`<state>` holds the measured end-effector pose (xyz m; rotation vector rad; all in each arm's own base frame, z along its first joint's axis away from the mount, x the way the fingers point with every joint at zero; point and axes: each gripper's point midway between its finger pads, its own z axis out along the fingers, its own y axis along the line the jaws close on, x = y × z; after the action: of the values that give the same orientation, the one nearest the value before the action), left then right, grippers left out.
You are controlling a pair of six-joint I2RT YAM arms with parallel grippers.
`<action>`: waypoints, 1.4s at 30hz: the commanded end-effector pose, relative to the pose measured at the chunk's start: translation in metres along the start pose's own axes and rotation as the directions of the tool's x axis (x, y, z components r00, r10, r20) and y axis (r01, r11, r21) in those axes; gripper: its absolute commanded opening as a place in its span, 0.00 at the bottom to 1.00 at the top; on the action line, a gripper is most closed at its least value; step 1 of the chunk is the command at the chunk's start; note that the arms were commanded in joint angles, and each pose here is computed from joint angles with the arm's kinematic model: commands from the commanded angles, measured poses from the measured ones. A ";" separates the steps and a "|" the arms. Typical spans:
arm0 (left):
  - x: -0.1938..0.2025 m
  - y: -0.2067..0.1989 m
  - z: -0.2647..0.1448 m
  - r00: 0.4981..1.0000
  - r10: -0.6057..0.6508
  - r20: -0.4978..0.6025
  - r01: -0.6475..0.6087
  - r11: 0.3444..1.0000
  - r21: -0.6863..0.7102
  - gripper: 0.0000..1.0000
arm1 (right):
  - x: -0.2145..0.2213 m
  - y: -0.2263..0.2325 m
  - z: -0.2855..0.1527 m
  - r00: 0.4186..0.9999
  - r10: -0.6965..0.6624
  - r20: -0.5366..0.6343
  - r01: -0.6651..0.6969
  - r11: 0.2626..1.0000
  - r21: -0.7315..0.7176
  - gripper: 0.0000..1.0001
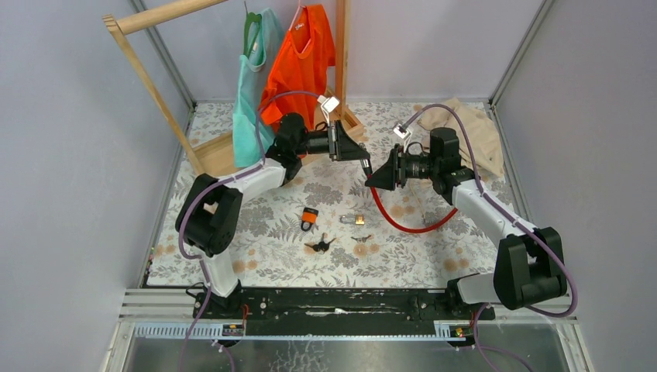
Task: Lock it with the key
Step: Adjust the lock.
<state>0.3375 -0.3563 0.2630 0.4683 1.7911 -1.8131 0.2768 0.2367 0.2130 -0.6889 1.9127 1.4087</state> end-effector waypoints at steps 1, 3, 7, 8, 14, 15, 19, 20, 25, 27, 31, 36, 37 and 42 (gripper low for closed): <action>-0.023 -0.020 -0.002 0.997 0.061 0.052 -0.060 0.998 -0.011 0.00 | 0.006 0.005 -0.004 0.999 -0.051 -0.010 0.051 0.999 0.008 0.48; -0.023 -0.020 -0.002 0.997 0.058 0.053 -0.058 0.998 -0.012 0.00 | 0.009 0.005 -0.004 0.999 -0.051 -0.013 0.051 0.999 0.005 0.48; -0.023 -0.019 -0.003 0.997 0.057 0.059 -0.056 0.998 -0.018 0.00 | 0.008 0.007 -0.005 0.998 -0.063 -0.008 0.063 0.998 0.000 0.27; -0.022 -0.019 -0.003 0.997 0.054 0.060 -0.053 0.998 -0.019 0.00 | 0.006 0.008 -0.004 0.998 -0.068 -0.005 0.068 0.998 -0.003 0.20; -0.021 -0.017 -0.004 0.997 0.044 0.069 -0.043 0.999 -0.025 0.05 | -0.011 0.010 -0.003 0.996 -0.079 0.036 0.079 0.997 -0.004 0.00; -0.020 -0.017 -0.005 0.997 0.038 0.071 -0.037 0.999 -0.026 0.09 | -0.013 0.011 -0.002 0.996 -0.073 0.041 0.074 0.997 -0.007 0.00; -0.017 -0.018 -0.007 0.996 0.037 0.081 -0.035 0.999 -0.019 0.26 | -0.019 0.014 -0.001 0.997 -0.057 0.058 0.058 0.998 -0.018 0.00; -0.016 -0.018 -0.008 0.996 0.039 0.083 -0.038 0.999 -0.016 0.31 | -0.021 0.014 -0.001 0.997 -0.052 0.062 0.054 0.998 -0.021 0.00; -0.012 -0.021 -0.011 0.994 0.045 0.095 -0.046 0.999 0.007 0.46 | -0.029 0.018 0.000 0.996 -0.037 0.081 0.040 0.999 -0.034 0.00; -0.010 -0.021 -0.011 0.994 0.045 0.095 -0.046 0.999 0.012 0.51 | -0.031 0.019 0.000 0.996 -0.032 0.086 0.036 0.999 -0.040 0.00; -0.008 -0.020 -0.012 0.994 0.047 0.099 -0.048 0.999 0.016 0.59 | -0.034 0.021 0.000 0.995 -0.034 0.091 0.039 0.998 -0.048 0.00; -0.009 -0.020 -0.011 0.993 0.044 0.105 -0.047 0.999 0.022 0.60 | -0.034 0.020 0.001 0.995 -0.027 0.092 0.032 0.998 -0.045 0.00; -0.008 -0.021 -0.010 0.994 0.044 0.105 -0.046 0.999 0.024 0.60 | -0.034 0.020 0.001 0.995 -0.027 0.093 0.031 0.999 -0.042 0.00; -0.002 -0.020 -0.004 0.995 0.042 0.092 -0.045 0.999 0.029 0.58 | -0.036 0.018 0.001 0.995 -0.021 0.098 0.025 0.999 -0.037 0.00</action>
<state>0.3327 -0.3490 0.2701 0.3802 1.7485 -1.7998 0.2795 0.2400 0.2242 -0.6079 1.8967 1.4516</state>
